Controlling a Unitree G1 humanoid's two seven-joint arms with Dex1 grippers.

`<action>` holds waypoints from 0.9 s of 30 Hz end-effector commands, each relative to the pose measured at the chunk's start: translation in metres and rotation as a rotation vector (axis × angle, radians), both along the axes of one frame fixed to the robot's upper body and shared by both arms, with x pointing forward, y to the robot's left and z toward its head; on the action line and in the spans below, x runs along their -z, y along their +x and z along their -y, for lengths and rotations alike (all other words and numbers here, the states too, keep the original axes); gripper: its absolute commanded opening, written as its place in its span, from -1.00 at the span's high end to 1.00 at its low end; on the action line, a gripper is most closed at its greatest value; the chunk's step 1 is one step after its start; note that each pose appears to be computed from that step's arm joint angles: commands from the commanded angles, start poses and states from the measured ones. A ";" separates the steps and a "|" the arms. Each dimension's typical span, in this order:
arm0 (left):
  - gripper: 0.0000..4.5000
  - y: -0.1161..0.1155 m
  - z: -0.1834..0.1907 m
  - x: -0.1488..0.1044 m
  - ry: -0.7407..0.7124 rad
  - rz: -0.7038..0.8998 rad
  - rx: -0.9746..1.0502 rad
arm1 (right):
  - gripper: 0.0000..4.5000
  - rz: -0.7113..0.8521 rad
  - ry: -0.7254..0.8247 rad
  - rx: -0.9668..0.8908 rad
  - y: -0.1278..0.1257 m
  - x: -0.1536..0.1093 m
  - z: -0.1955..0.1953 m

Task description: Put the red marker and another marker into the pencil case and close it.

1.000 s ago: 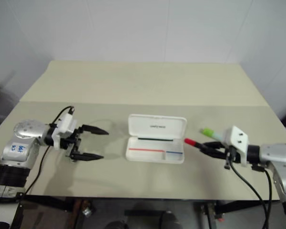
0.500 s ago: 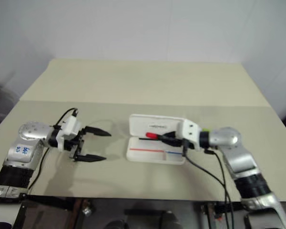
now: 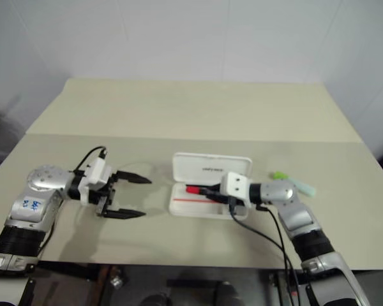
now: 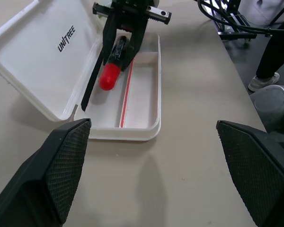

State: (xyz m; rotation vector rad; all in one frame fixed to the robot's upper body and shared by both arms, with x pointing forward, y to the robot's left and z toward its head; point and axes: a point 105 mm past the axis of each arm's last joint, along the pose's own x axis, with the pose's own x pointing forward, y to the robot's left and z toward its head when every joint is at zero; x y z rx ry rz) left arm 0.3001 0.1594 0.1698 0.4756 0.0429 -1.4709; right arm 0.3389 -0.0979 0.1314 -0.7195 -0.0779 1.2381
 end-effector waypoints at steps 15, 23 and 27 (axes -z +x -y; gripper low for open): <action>-1.00 0.000 0.009 -0.010 -0.019 0.035 0.051 | -0.99 -0.176 0.263 -0.099 -0.059 -0.066 0.001; -1.00 0.000 0.011 -0.011 -0.027 0.027 0.065 | -0.99 -0.222 0.246 0.181 -0.056 -0.066 0.078; -1.00 0.000 0.017 -0.013 -0.049 0.023 0.077 | -0.99 -0.214 0.220 0.384 -0.040 -0.057 0.137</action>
